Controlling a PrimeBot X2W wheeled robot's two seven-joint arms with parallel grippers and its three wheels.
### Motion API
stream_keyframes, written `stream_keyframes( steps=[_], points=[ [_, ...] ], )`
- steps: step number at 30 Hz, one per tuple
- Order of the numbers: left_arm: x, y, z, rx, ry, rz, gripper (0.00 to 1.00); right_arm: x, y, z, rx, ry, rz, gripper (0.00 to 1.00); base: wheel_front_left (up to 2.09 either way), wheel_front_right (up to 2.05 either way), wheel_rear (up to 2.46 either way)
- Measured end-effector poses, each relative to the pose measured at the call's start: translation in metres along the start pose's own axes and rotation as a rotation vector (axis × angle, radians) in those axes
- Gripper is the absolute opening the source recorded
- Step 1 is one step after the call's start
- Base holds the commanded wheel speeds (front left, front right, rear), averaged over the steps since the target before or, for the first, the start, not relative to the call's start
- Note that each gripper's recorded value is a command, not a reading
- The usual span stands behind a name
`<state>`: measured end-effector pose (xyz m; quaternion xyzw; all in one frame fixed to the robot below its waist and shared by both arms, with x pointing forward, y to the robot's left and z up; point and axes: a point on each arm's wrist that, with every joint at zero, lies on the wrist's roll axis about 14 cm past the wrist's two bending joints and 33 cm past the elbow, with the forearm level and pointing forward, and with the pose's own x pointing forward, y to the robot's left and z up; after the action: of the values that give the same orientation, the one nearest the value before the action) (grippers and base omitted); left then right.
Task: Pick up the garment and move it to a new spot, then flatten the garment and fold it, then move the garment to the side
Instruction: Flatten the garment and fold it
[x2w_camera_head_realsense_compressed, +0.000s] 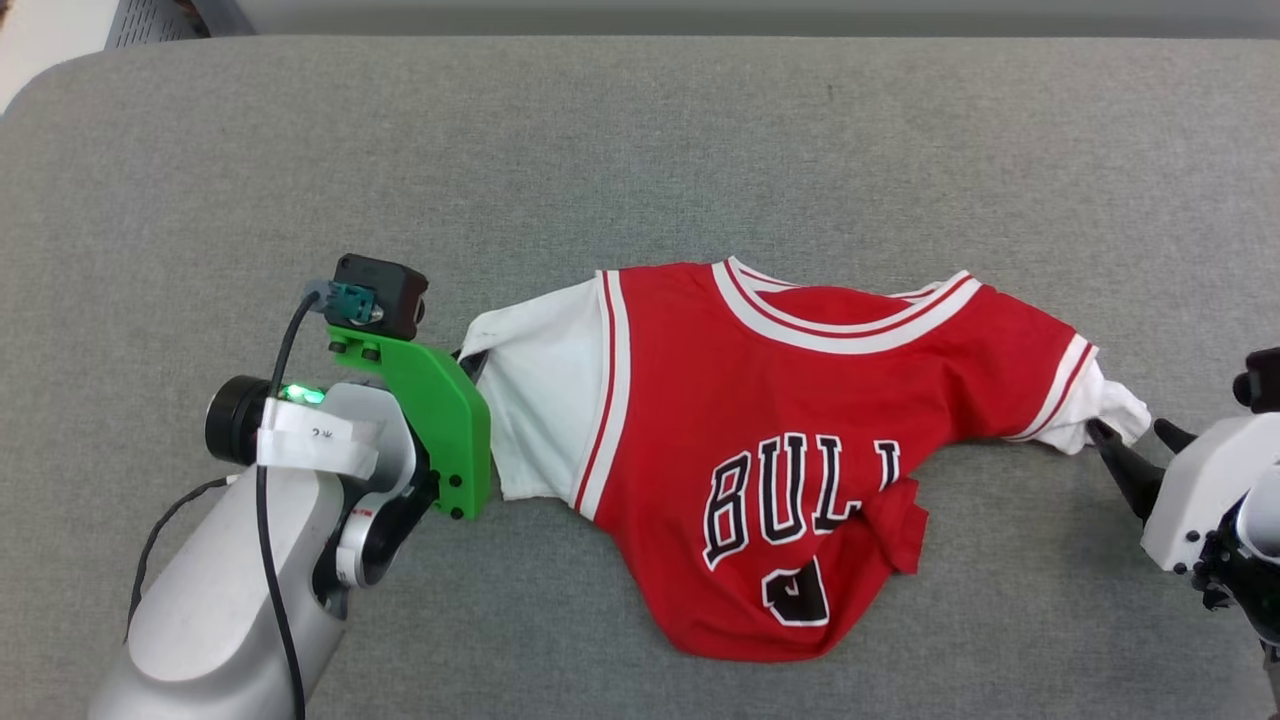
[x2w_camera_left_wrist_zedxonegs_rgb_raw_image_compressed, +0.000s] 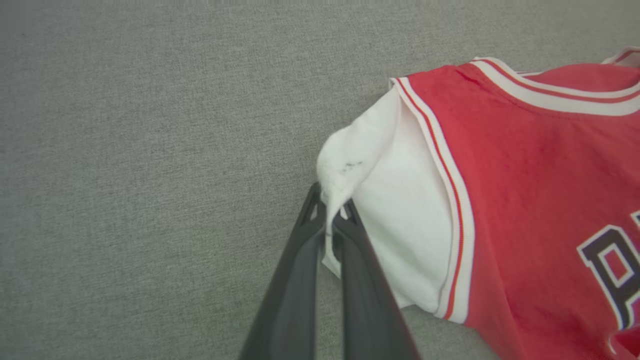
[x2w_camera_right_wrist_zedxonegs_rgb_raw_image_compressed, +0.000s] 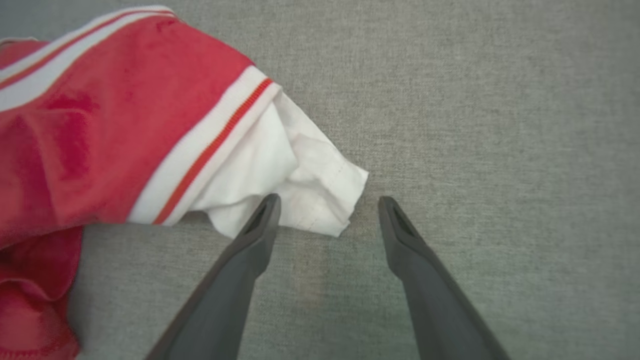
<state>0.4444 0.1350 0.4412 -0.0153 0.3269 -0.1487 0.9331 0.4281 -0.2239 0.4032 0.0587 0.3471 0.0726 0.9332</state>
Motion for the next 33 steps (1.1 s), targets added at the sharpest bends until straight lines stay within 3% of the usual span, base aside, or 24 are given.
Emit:
stream_keyframes(
  steps=[11, 12, 23, 33],
  points=[
    [0.002, 0.009, -0.006, -0.019, 0.004, 0.025, 0.0, 0.026, 0.007, -0.038, -0.027, 0.25, 0.044, 1.0, 0.0, 0.0, 0.0],
    [0.001, 0.01, -0.005, -0.019, -0.002, 0.028, 0.0, 0.026, 0.01, -0.038, -0.023, 0.262, 0.056, 0.0, 0.0, 0.0, 0.0],
    [-0.012, 0.018, 0.017, -0.014, -0.1, 0.057, 0.0, 0.018, 0.006, -0.007, -0.052, 0.143, 0.043, 0.0, 0.0, 0.0, 0.0],
    [-0.047, 0.045, 0.087, 0.019, -0.366, 0.146, 0.0, -0.015, -0.015, 0.079, -0.116, -0.115, -0.043, 0.0, 0.0, 0.0, 0.0]
  ],
)
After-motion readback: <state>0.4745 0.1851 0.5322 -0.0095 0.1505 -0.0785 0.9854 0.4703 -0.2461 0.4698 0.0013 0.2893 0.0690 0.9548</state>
